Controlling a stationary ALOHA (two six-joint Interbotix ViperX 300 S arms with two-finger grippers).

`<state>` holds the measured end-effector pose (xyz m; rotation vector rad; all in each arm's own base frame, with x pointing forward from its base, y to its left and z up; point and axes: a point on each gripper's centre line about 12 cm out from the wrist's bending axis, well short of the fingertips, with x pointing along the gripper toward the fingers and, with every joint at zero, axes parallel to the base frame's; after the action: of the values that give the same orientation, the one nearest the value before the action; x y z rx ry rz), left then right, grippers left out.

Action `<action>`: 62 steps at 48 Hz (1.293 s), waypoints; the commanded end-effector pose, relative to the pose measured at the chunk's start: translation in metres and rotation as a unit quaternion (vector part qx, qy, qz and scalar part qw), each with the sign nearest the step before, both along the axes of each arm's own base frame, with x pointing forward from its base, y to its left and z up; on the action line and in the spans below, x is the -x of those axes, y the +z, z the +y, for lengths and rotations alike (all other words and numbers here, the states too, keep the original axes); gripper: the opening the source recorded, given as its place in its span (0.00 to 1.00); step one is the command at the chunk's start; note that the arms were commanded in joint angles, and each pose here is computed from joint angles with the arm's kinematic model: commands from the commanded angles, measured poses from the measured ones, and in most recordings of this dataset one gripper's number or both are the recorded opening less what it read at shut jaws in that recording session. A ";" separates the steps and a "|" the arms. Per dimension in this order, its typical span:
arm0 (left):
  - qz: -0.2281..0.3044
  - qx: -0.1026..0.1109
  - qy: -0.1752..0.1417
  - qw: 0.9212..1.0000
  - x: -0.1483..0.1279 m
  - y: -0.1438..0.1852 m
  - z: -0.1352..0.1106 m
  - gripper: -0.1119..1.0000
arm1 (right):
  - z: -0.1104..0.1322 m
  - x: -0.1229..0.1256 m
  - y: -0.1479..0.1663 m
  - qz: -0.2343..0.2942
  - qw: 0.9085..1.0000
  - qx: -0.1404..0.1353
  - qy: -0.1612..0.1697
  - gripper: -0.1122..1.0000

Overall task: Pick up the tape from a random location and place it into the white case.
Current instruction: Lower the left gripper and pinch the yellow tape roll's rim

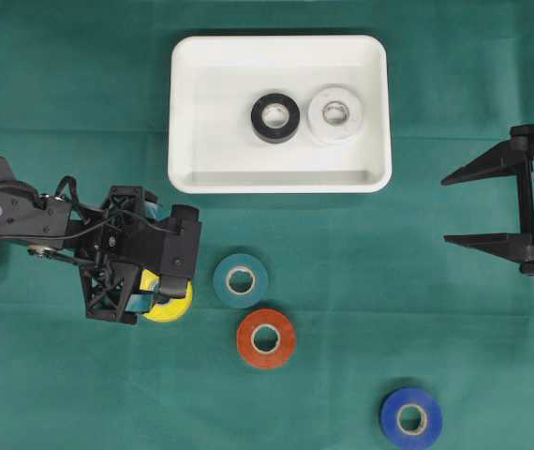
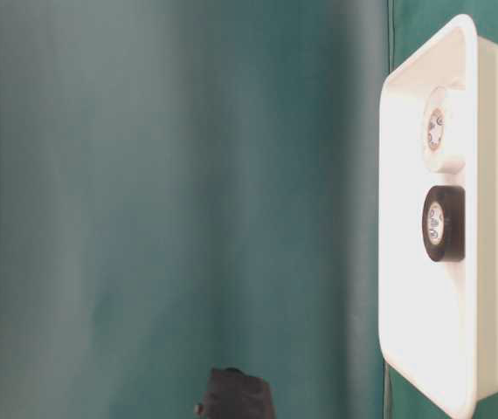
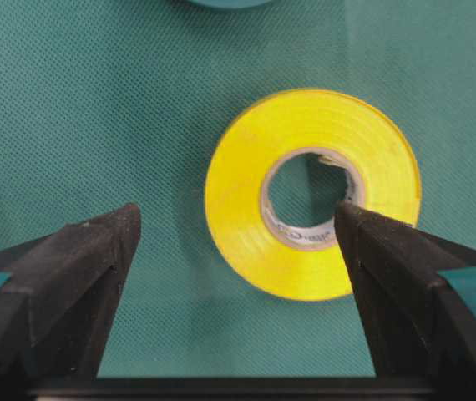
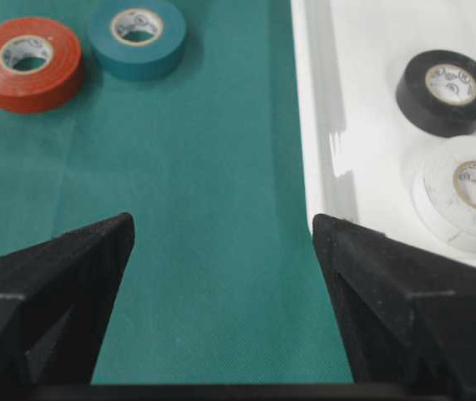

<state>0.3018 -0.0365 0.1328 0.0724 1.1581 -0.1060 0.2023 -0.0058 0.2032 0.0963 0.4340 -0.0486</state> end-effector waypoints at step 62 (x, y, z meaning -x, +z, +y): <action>0.002 -0.001 0.006 1.000 -0.006 -0.018 0.004 0.29 | 0.000 -0.006 0.010 -0.014 1.000 0.001 0.001 0.87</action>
<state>0.3047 -0.0335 0.1064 0.0681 1.1889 -0.0956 0.2025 -0.0057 0.2031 0.0963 0.4340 -0.0485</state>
